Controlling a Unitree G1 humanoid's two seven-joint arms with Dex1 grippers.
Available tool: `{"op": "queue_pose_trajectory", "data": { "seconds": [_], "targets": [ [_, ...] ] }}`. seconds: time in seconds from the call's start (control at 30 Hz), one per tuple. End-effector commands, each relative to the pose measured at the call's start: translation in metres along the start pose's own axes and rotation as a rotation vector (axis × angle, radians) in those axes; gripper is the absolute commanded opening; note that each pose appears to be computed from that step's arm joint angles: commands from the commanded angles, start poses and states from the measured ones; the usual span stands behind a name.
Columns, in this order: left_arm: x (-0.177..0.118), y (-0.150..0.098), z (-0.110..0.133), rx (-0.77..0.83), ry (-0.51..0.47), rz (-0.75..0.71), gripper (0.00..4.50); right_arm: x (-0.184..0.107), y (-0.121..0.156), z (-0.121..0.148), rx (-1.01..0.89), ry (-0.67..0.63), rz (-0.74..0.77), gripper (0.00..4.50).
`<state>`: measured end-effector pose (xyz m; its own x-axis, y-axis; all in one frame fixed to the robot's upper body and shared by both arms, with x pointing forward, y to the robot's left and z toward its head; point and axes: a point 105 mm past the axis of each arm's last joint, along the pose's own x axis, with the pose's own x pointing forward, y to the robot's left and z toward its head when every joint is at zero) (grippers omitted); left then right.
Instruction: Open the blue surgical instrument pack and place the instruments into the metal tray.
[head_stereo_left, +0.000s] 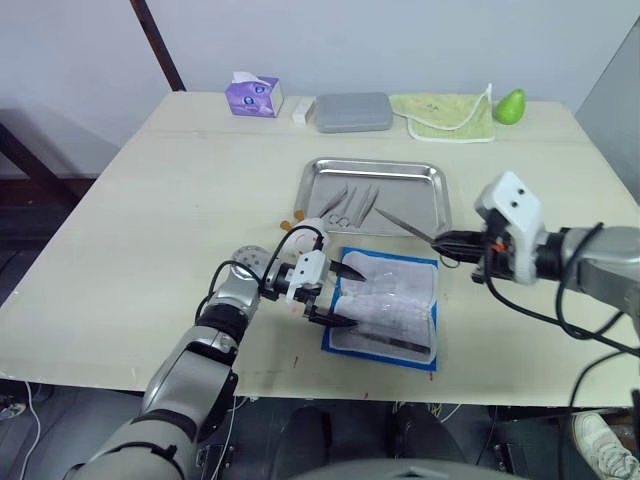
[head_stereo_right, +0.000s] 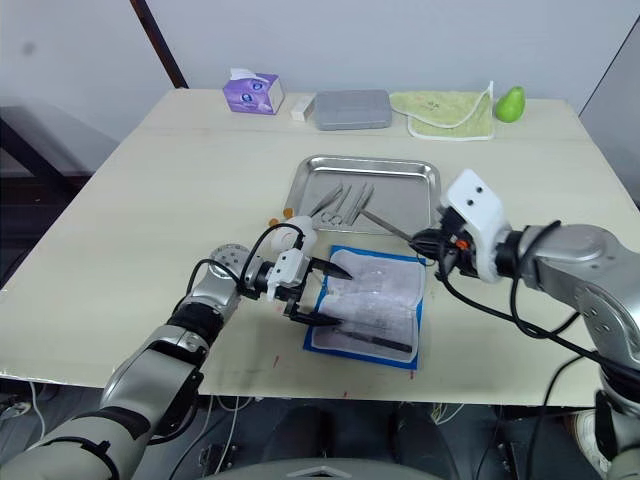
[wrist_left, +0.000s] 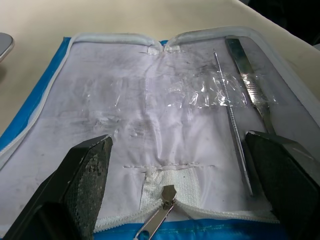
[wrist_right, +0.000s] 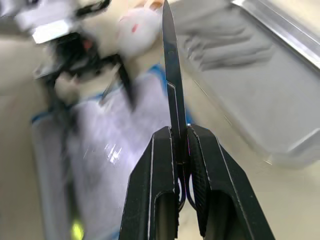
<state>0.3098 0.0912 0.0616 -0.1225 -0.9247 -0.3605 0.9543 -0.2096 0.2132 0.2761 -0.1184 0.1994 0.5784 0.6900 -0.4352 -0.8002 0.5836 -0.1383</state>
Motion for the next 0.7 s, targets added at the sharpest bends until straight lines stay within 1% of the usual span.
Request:
{"op": "queue_pose_trajectory", "data": {
  "seconds": [0.03, 0.13, 0.23, 0.47, 0.7],
  "targets": [
    [0.004, -0.028, -0.031, -0.103, 0.096, -0.091, 4.50, 0.026, -0.029, 0.025, 0.169, -0.079, -0.179, 0.05],
    [0.004, -0.026, -0.031, -0.106, 0.096, -0.078, 4.50, 0.056, -0.041, 0.032, 0.261, -0.105, -0.320, 0.05],
    [0.004, -0.025, -0.031, -0.108, 0.096, -0.072, 4.50, 0.075, -0.045, 0.034, 0.305, -0.104, -0.398, 0.05],
    [0.004, -0.025, -0.033, -0.114, 0.095, -0.059, 4.50, 0.109, -0.050, 0.029, 0.462, -0.109, -0.502, 0.05],
    [0.004, -0.026, -0.034, -0.117, 0.090, -0.050, 4.50, 0.140, -0.049, 0.021, 0.498, -0.091, -0.561, 0.05]
  ]
}}
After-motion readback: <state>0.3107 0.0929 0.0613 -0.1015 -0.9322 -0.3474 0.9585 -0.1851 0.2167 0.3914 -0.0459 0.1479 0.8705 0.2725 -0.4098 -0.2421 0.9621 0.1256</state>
